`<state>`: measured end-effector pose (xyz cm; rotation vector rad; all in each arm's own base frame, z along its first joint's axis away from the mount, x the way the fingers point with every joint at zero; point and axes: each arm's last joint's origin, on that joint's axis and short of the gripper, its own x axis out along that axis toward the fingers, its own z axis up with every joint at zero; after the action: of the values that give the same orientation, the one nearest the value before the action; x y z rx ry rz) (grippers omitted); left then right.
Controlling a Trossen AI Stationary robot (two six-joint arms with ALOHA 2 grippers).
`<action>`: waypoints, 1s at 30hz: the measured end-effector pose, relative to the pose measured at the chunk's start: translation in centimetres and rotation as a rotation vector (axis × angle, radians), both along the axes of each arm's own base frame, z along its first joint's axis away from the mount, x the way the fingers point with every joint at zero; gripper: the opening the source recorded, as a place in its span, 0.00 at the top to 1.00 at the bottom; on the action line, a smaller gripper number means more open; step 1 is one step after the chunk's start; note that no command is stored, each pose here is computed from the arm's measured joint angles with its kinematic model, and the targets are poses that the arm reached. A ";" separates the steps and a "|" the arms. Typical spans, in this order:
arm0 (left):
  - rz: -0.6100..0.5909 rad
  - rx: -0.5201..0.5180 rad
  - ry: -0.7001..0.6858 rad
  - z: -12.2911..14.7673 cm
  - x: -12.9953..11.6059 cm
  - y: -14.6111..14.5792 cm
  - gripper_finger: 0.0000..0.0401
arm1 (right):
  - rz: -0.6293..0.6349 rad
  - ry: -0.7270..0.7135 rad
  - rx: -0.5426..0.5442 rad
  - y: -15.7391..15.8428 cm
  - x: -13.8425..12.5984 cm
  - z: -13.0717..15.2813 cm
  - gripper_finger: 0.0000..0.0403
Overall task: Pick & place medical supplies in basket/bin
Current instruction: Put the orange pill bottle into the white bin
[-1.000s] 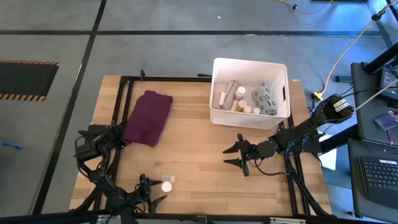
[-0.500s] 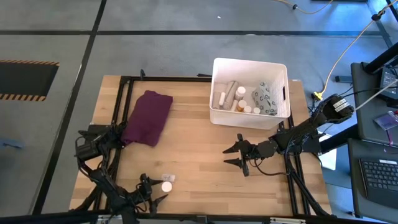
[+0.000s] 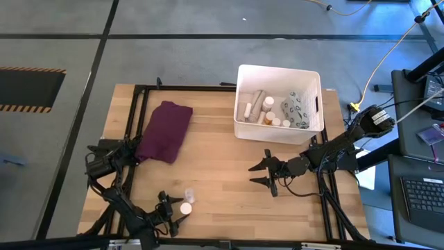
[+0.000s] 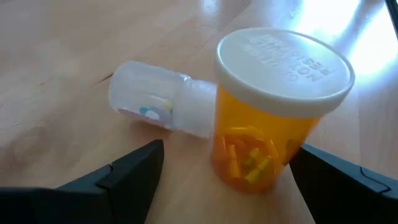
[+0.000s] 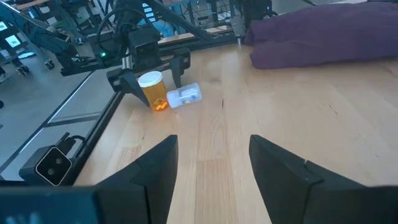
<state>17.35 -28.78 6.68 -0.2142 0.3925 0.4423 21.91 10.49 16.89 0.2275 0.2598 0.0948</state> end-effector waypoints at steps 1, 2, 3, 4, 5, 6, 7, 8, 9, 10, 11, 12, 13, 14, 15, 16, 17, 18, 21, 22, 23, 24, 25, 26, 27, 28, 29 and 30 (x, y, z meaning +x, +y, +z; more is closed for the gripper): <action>-0.001 -0.001 -0.001 0.0 0.0 0.0 0.17 | 0.000 0.000 0.000 0.0 0.0 0.0 0.50; -0.001 0.000 -0.001 0.0 0.1 0.0 0.17 | 0.000 0.000 0.000 0.0 0.0 0.0 0.50; -0.001 0.002 0.000 0.0 0.2 0.0 0.17 | 0.001 0.000 0.000 0.0 0.0 0.0 0.50; -0.003 0.001 0.000 0.0 0.3 0.0 0.17 | 0.000 0.000 0.000 0.0 0.0 0.0 0.50; -0.005 0.000 -0.001 0.0 0.4 -0.1 0.17 | 0.001 0.000 0.000 0.0 0.0 0.0 0.50; -0.006 0.001 0.000 0.1 0.5 -0.1 0.17 | 0.001 0.000 0.000 0.0 0.0 0.0 0.50; -0.005 0.003 0.000 0.1 0.7 0.0 0.17 | 0.001 0.000 0.000 0.0 0.0 0.0 0.50; -0.005 0.004 0.001 0.1 0.8 0.0 0.17 | 0.000 0.000 0.000 0.0 0.0 0.0 0.50; -0.003 0.006 0.002 0.1 0.9 0.1 0.17 | 0.000 0.000 0.000 0.0 0.0 0.0 0.50; -0.003 0.008 0.003 0.1 1.0 0.1 0.17 | 0.001 0.000 0.000 0.0 0.0 0.0 0.50; -0.001 0.009 0.003 0.1 1.1 0.1 0.17 | 0.001 0.000 0.000 0.0 0.0 0.0 0.50; 0.000 0.009 0.005 0.1 1.1 0.1 0.17 | 0.001 0.000 0.000 0.0 0.0 0.0 0.50; -0.001 0.007 0.007 0.1 1.1 0.1 0.17 | 0.001 0.000 0.000 0.0 0.0 0.0 0.50; -0.001 0.006 0.010 0.1 1.1 0.1 0.17 | 0.001 0.000 0.000 0.0 0.0 0.0 0.50; 0.002 0.006 0.010 0.1 1.2 0.2 0.17 | 0.001 0.000 0.000 0.0 0.0 0.0 0.50; 0.003 0.005 0.011 0.1 1.2 0.2 0.17 | 0.001 0.001 -0.001 0.0 0.0 0.0 0.50; 0.005 0.005 0.012 0.1 1.3 0.2 0.18 | 0.001 0.004 -0.002 0.0 0.0 0.0 0.50; 0.008 0.005 0.012 0.1 1.4 0.3 0.19 | 0.001 0.006 -0.003 0.0 0.0 -0.1 0.50; 0.013 0.006 0.012 0.1 1.5 0.4 0.23 | 0.002 0.020 -0.010 0.0 -0.1 -0.2 0.50; 0.012 0.008 0.013 0.1 1.5 0.4 0.25 | 0.002 0.025 -0.012 0.0 -0.1 -0.3 0.50; 0.012 0.008 0.013 0.1 1.5 0.4 0.26 | 0.002 0.029 -0.013 0.0 -0.1 -0.3 0.50; 0.012 0.008 0.013 0.1 1.5 0.4 0.28 | 0.002 0.030 -0.015 0.0 -0.1 -0.3 0.50; 0.012 0.008 0.013 0.1 1.5 0.4 0.29 | 0.002 0.031 -0.015 0.0 -0.1 -0.3 0.50; 0.011 0.008 0.013 0.1 1.5 0.4 0.31 | 0.002 0.031 -0.015 0.0 -0.1 -0.3 0.50; 0.011 0.008 0.013 0.1 1.5 0.4 0.32 | 0.002 0.032 -0.015 0.0 -0.1 -0.3 0.50; 0.011 0.008 0.013 0.1 1.5 0.4 0.34 | 0.002 0.033 -0.016 0.0 -0.1 -0.3 0.50; 0.011 0.008 0.013 0.1 1.5 0.4 0.36 | 0.002 0.033 -0.016 0.0 -0.1 -0.3 0.50; 0.012 0.008 0.012 0.1 1.5 0.4 0.37 | 0.002 0.033 -0.015 0.0 -0.1 -0.3 0.50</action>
<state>18.86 -28.39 6.78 -0.2066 0.4018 0.4566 21.82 10.45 16.55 0.2141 0.2936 0.0906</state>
